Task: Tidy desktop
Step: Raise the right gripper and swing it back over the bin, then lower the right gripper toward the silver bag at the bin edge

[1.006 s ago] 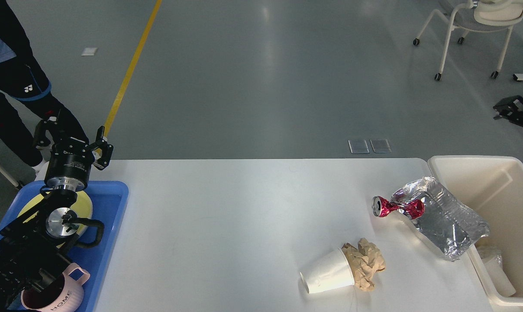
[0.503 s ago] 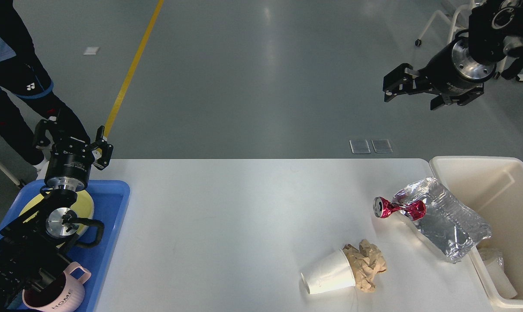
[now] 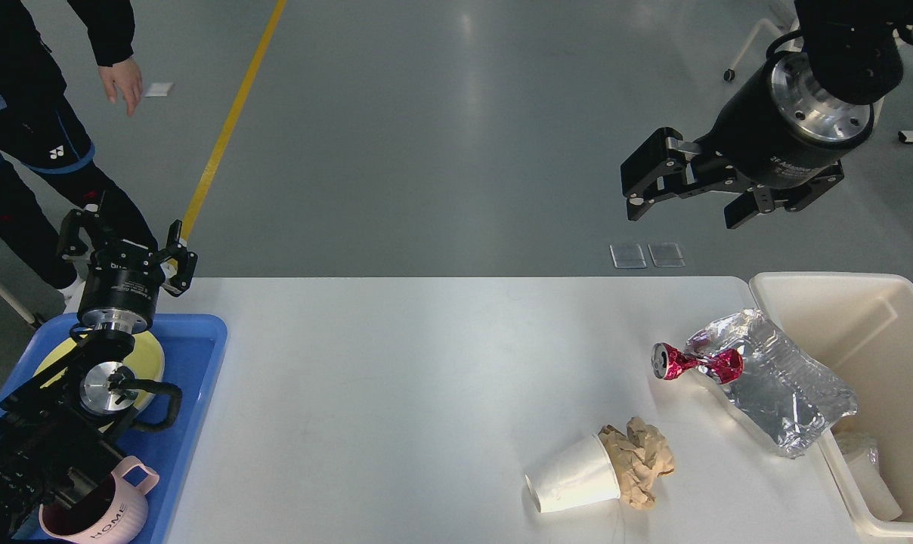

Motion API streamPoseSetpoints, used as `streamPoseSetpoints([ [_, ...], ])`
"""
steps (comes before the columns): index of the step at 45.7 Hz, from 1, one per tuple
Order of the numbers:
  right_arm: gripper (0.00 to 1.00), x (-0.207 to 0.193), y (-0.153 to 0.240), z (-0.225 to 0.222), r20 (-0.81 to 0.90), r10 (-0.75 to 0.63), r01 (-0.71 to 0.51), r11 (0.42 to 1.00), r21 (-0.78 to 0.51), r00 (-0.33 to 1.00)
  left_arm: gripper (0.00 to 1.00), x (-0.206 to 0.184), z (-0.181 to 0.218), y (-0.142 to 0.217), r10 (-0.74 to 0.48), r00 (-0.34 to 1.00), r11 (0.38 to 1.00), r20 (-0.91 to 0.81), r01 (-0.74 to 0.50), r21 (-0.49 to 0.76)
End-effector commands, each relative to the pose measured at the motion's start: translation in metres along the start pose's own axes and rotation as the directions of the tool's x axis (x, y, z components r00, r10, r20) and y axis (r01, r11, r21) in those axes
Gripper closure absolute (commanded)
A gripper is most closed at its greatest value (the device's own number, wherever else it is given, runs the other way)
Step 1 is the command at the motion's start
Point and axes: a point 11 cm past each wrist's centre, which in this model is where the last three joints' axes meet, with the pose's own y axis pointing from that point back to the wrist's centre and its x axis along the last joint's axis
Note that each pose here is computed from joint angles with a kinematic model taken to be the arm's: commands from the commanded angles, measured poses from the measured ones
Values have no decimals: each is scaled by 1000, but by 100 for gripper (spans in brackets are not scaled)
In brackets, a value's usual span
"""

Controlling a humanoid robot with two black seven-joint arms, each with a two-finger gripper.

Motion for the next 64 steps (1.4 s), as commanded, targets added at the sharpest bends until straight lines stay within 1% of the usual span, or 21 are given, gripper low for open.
streamPoseSetpoints([
  [1, 0, -1, -2, 8, 26, -5, 5, 1000, -16, 1000, 3, 0, -1, 0, 1, 1000, 1000, 0, -1, 1],
  [6, 0, 0, -8, 26, 69, 0, 3, 998, -55, 998, 3, 0, 0, 0, 0, 1000, 1000, 0, 0, 0],
  [9, 0, -2, -19, 44, 117, -8, 17, 997, -79, 993, 3, -1, -1, 0, -2, 1000, 1000, -2, 2, 1],
  [13, 0, -3, -34, 81, 202, -5, 26, 995, -101, 979, 3, 0, -1, 0, 1, 1000, 1000, 0, -1, 1],
  [17, 0, -12, -56, 127, 298, -10, 50, 990, -129, 955, 3, -1, -1, 0, -1, 1000, 1000, -1, 1, 1],
  [23, 0, -33, -83, 187, 424, 12, 67, 983, -172, 905, 3, 0, 0, 0, 1, 1000, 1000, 1, -1, 0],
  [30, 0, -59, -120, 248, 577, 77, 73, 970, -232, 813, 3, 0, 0, 0, 0, 1000, 1000, 0, 0, 0],
  [36, 0, -82, -148, 290, 667, 100, 97, 963, -251, 738, 3, 0, 0, 0, 1, 1000, 1000, 1, -1, 0],
  [43, 0, -104, -191, 305, 741, 108, 96, 969, -227, 662, 3, 0, 0, 0, 0, 1000, 1000, 0, 0, 0],
  [50, 0, -123, -227, 319, 809, 124, 84, 974, -209, 574, 3, 0, 0, 0, 1, 1000, 1000, 1, -1, 0],
  [57, 0, -144, -263, 317, 841, 106, 92, 979, -181, 530, 3, 0, 0, 0, 1, 1000, 1000, 1, -1, 0],
  [62, 4, -150, -279, 320, 847, 123, 78, 979, -190, 517, 3, 0, 0, 0, 0, 1000, 1000, 0, 0, 0],
  [64, 7, -154, -285, 319, 849, 119, 79, 980, -185, 514, 3, 0, 0, 0, 1, 1000, 1000, 1, -1, 0],
])
